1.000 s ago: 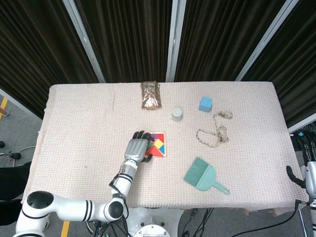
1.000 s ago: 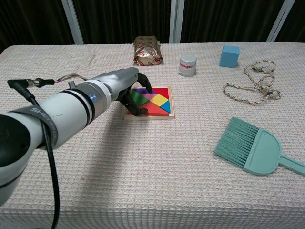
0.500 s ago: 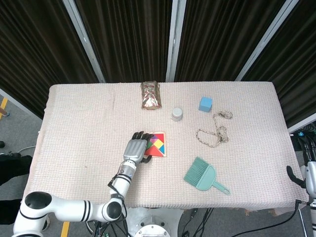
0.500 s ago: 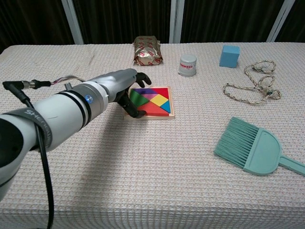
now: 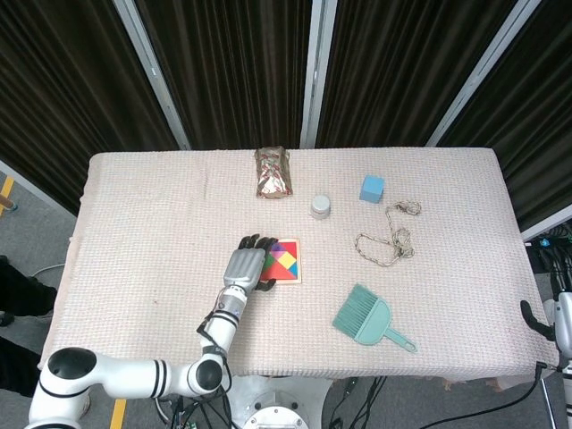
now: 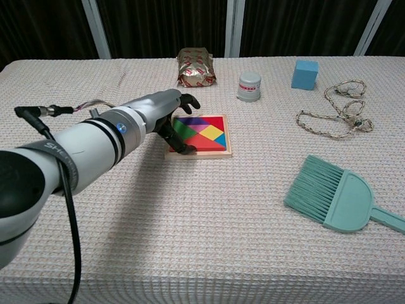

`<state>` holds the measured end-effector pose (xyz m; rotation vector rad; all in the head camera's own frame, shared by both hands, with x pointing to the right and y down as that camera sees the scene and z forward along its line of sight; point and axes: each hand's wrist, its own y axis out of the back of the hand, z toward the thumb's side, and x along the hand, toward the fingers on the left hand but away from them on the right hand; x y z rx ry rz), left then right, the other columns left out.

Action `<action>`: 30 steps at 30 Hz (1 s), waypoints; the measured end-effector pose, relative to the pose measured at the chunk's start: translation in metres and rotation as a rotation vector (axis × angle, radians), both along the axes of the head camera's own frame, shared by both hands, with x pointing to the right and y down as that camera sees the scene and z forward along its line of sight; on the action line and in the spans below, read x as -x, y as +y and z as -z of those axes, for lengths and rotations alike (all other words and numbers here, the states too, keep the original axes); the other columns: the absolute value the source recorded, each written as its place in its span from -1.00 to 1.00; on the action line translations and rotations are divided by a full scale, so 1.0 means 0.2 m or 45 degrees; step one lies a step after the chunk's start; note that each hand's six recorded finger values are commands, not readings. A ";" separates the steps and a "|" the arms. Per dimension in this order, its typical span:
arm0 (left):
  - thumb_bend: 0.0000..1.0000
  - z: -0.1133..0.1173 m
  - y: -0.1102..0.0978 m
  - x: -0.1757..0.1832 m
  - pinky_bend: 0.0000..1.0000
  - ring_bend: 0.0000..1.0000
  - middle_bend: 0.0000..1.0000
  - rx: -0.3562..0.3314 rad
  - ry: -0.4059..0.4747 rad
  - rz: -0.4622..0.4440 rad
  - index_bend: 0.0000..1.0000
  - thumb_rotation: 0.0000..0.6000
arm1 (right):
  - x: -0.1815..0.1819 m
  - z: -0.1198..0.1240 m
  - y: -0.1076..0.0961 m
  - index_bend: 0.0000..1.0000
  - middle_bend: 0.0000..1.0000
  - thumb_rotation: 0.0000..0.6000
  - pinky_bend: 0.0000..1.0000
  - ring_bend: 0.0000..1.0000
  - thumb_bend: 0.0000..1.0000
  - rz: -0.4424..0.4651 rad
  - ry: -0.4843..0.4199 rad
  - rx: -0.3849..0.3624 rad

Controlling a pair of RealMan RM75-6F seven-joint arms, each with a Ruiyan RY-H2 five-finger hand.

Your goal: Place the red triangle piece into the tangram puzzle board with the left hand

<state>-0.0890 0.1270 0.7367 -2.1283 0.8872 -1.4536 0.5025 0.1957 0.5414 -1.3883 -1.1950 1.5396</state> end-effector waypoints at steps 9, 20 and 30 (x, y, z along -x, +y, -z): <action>-0.47 -0.01 0.00 0.00 -1.00 -1.00 -0.76 0.008 0.006 0.009 -0.76 1.00 | 0.00 0.01 0.00 -1.00 -1.00 1.00 -1.00 -1.00 -0.51 -0.001 -0.001 -0.007; -0.47 0.22 -0.10 0.25 -0.98 -1.00 -0.76 -0.192 -0.020 0.010 -0.76 1.00 | 0.02 -0.02 0.00 -1.00 -1.00 1.00 -1.00 -1.00 -0.50 0.015 -0.006 0.010; -0.56 0.54 0.01 0.98 -0.97 -1.00 -0.76 -0.540 -0.313 -0.168 -0.75 1.00 | 0.13 -0.07 -0.01 -1.00 -1.00 1.00 -1.00 -1.00 -0.51 0.079 -0.020 0.037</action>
